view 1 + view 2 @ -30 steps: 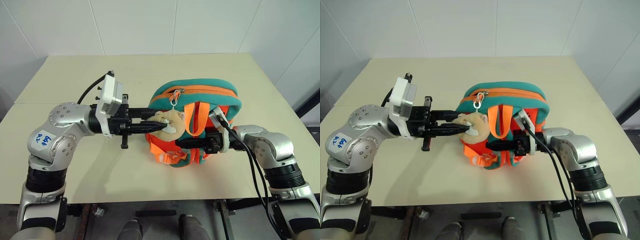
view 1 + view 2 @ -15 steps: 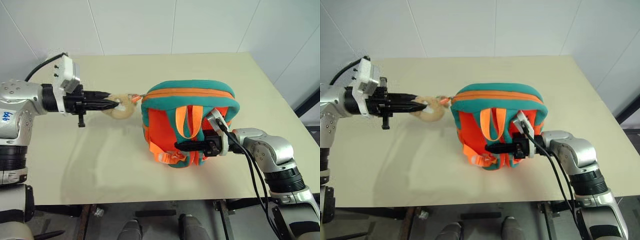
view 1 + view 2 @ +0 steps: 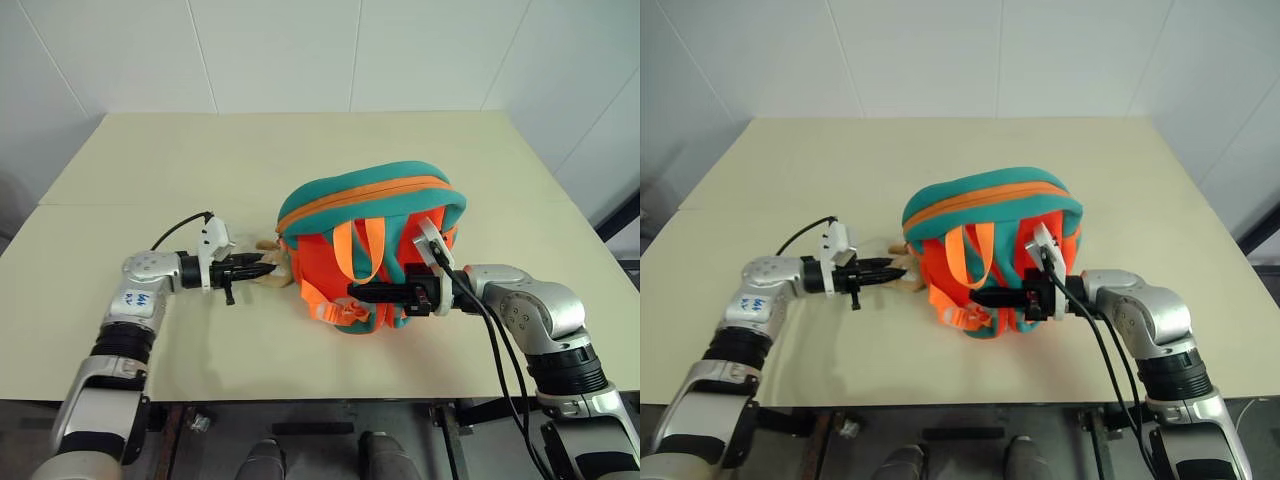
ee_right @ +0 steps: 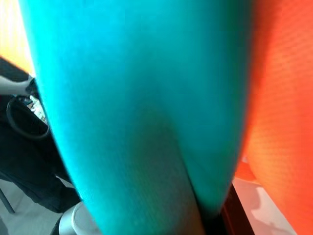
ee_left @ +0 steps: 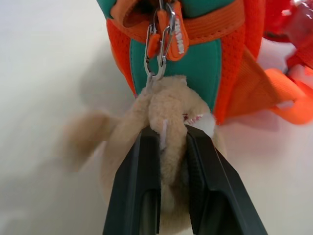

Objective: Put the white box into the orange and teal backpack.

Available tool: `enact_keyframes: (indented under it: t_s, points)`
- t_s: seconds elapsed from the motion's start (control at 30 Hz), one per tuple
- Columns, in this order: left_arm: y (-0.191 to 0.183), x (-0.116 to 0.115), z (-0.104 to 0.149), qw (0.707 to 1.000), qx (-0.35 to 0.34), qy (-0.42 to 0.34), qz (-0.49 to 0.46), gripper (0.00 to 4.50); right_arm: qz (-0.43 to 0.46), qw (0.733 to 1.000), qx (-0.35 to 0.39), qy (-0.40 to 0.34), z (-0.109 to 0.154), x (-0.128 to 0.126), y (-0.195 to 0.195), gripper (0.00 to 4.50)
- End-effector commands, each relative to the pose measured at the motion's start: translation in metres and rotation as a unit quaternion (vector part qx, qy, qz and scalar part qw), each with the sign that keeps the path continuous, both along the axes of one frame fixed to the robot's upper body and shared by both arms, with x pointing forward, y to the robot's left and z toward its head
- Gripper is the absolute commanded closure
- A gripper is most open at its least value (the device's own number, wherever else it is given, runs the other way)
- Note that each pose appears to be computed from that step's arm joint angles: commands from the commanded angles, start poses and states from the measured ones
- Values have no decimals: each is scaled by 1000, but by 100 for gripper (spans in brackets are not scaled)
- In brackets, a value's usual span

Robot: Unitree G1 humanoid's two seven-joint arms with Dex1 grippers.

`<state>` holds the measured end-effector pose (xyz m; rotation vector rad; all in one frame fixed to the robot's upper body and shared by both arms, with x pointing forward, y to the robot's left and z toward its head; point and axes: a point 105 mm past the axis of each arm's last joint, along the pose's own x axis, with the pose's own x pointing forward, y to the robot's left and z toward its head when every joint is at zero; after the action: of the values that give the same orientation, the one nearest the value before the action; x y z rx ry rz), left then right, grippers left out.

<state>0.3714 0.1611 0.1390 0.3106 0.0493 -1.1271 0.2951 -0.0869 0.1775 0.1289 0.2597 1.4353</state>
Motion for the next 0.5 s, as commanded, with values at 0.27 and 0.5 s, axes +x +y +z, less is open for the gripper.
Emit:
enact_keyframes:
  t_s: [0.27, 0.5]
  points:
    - [-5, 2, 63, 997, -47, -69, -3, 408, -12, 999, 20, -27, 16, -4, -4, 450]
    - [-4, -15, 91, 996, -15, -91, -16, 286, -40, 995, 40, -77, 33, 0, -7, 323]
